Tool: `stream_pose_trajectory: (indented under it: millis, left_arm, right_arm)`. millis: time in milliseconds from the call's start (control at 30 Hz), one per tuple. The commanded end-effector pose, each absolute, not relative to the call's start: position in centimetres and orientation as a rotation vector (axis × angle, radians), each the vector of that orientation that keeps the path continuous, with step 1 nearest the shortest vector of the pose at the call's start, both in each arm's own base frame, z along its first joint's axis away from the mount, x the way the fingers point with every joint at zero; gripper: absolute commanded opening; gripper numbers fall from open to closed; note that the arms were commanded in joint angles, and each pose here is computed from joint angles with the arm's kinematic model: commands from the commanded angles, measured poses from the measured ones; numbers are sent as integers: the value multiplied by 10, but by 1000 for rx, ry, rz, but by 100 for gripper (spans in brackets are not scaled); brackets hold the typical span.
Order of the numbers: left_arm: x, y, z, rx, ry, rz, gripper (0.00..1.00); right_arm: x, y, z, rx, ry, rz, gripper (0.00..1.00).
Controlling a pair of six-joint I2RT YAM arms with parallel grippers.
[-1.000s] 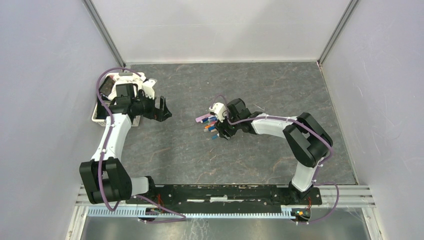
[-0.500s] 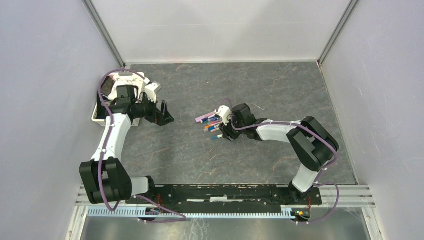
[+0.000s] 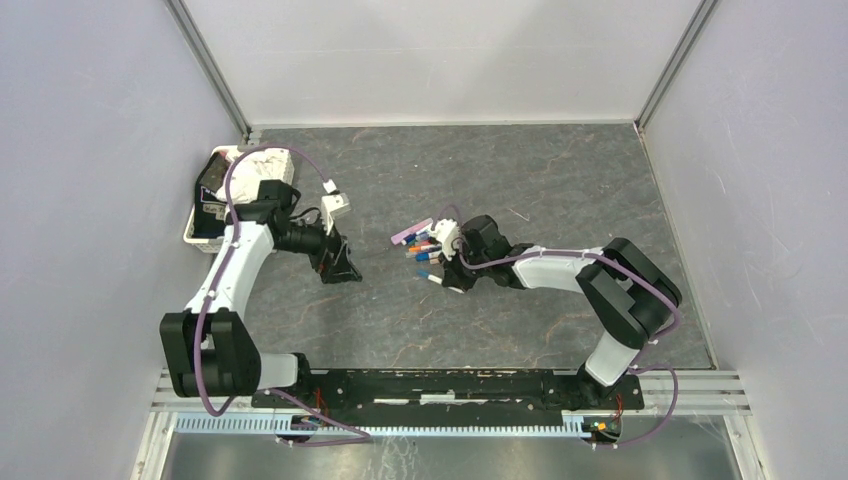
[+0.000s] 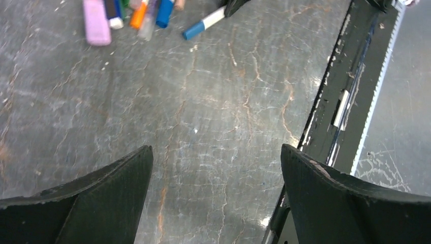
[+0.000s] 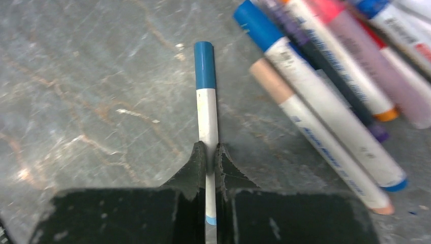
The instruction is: Open the pen caps
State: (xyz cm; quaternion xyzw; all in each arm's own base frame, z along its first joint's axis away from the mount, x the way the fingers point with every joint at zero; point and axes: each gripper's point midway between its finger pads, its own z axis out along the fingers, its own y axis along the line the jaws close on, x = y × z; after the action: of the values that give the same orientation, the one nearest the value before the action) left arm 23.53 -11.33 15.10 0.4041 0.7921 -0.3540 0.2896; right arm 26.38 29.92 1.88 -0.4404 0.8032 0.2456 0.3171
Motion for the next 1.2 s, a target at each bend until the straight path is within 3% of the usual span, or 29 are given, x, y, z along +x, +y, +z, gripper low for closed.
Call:
stream_pose_trajectory:
  millis: [0,300,733,900,1167]
  left_arm:
    - [214,-136,164,1280,1912,-989,100]
    - [187,-157,144,1513,1848,-994,100]
    - [196,-180,133,1613,1733,-895,97]
    - [191,-182,128,1663,1685,-887,90]
    - [188,-193,128,1680,1645,-938,68]
  right_arm:
    - [230,314,37,-1232,2118,824,0]
    - [211,348,95,-1299,1970,1122,0]
    - [188,367,126,-1364,1880,1375,0]
    - [183,369,130,-1385,1872,1422,0]
    - [180,375,128,-1418,1871,1471,0]
